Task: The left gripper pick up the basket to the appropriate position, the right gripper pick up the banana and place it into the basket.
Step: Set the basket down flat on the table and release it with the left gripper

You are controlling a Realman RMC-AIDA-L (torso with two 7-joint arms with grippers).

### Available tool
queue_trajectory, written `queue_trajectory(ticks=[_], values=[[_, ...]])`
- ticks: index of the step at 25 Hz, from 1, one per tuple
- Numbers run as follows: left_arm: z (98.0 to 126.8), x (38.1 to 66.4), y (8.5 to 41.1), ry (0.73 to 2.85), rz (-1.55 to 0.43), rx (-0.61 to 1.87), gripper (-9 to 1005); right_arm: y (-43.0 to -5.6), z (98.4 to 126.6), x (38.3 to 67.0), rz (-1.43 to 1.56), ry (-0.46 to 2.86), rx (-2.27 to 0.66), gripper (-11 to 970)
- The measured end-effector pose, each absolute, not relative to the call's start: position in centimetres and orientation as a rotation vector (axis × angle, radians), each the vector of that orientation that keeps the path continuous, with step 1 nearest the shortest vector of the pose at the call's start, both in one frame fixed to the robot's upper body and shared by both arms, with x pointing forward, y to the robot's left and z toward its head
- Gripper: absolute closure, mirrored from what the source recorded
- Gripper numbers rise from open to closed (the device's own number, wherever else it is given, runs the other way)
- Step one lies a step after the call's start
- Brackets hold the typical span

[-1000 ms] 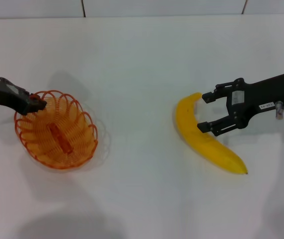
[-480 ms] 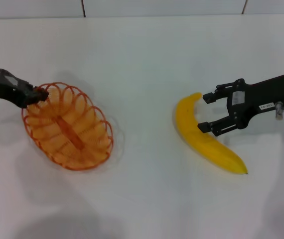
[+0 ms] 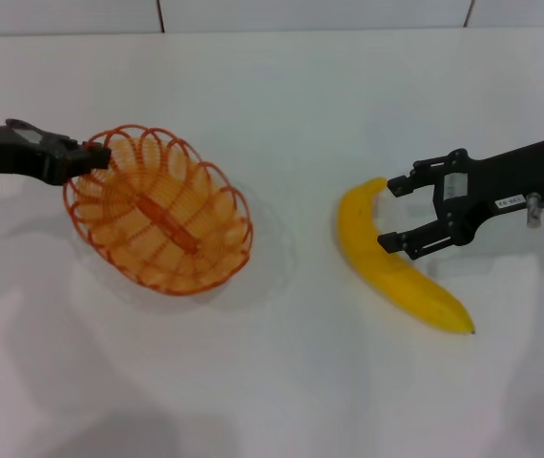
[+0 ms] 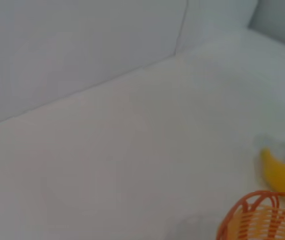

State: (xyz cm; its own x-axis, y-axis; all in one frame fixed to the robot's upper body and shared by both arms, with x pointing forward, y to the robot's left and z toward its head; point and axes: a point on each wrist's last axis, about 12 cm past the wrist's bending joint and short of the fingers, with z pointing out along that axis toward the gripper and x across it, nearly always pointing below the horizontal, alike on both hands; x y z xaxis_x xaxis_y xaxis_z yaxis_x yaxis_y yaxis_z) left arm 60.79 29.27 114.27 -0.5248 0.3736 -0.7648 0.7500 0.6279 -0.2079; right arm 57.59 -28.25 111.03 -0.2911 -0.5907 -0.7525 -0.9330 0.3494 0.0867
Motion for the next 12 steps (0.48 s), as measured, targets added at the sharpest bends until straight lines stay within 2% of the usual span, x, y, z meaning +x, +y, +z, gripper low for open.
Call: queue_trajectory(ticks=[12], values=[[110.0, 60.7, 29.3, 2.115, -0.764, 0.546, 924, -27.4, 111.1, 57.7, 0.72, 2.002, -1.365, 83]])
